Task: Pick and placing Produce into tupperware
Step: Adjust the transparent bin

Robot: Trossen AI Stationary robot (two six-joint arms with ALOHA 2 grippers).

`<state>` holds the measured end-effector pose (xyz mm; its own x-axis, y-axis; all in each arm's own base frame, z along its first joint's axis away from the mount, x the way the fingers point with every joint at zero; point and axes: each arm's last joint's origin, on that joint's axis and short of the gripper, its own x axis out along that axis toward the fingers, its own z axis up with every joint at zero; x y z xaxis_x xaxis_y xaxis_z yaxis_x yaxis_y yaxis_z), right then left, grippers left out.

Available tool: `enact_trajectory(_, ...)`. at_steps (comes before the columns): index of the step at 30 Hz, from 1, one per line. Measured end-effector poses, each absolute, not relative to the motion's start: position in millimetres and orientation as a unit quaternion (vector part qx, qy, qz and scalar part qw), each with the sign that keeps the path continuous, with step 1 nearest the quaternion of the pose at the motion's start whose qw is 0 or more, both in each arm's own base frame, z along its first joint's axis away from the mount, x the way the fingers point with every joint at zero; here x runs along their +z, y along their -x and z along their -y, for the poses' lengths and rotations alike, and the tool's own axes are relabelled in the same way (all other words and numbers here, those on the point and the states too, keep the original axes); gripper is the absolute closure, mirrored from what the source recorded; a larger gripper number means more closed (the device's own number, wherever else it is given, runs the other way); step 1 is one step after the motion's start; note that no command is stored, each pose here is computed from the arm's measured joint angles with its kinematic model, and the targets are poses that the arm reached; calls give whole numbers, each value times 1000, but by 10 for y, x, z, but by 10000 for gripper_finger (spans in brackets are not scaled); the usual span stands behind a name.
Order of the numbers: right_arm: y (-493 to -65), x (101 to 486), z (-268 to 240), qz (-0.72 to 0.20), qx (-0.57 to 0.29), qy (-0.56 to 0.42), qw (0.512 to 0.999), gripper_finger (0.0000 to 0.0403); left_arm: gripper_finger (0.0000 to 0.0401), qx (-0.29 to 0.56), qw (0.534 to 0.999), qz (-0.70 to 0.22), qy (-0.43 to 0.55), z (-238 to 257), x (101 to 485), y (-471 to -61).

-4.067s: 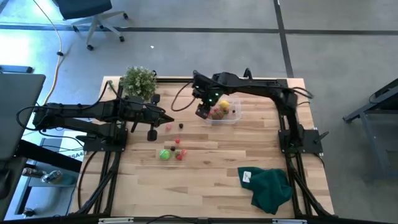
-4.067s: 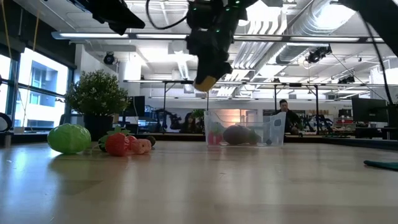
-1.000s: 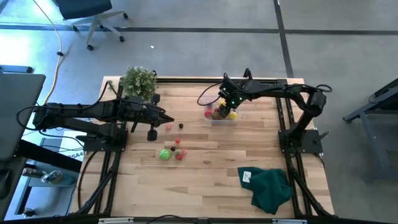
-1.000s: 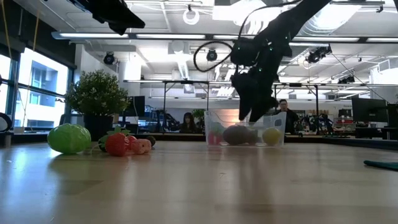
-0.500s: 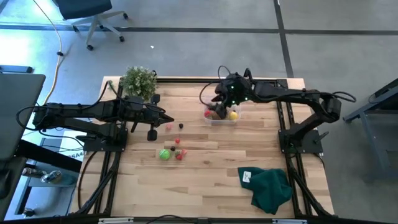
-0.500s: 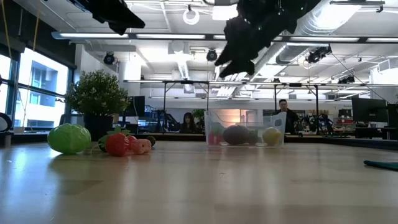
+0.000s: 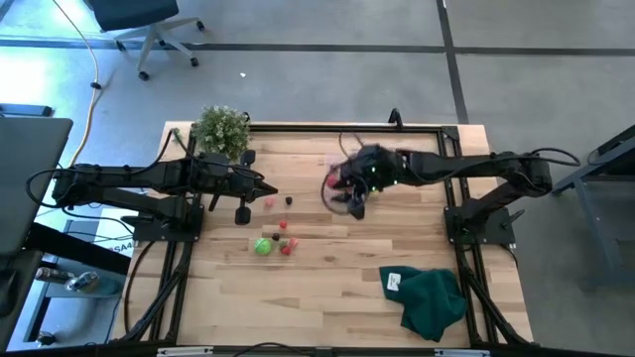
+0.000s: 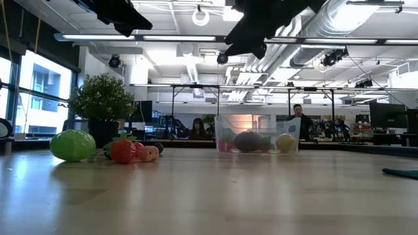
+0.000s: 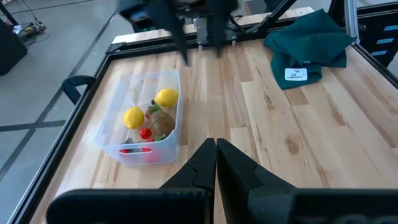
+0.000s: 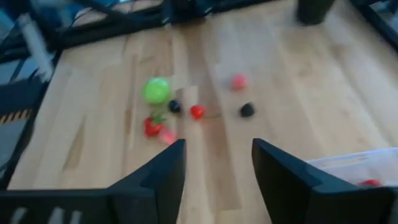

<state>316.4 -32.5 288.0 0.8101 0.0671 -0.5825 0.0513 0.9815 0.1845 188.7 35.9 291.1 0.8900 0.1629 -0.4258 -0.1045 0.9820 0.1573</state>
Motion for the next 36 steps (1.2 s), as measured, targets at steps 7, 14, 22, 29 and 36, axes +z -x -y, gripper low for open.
enact_trajectory(7, -3303, 2792, -5, -300, -22, -28, 953, 251, 396, 69, 970, -223, -65, -359, 2913, -1887)
enact_trajectory(14, -3567, 2497, -286, -290, -44, 12, 956, 251, 396, 69, 970, -224, -65, -359, 2912, -1887)
enact_trajectory(22, -3572, 2554, -285, -271, -38, 9, 962, 251, 396, 69, 970, -224, -65, -359, 2911, -1887)
enact_trajectory(29, -3474, 2648, -299, -277, -45, -4, 960, 251, 396, 69, 970, -224, -65, -359, 2911, -1887)
enact_trajectory(36, -3144, 2984, -200, -274, -88, -2, 958, 251, 396, 69, 970, -224, -65, -359, 2911, -1887)
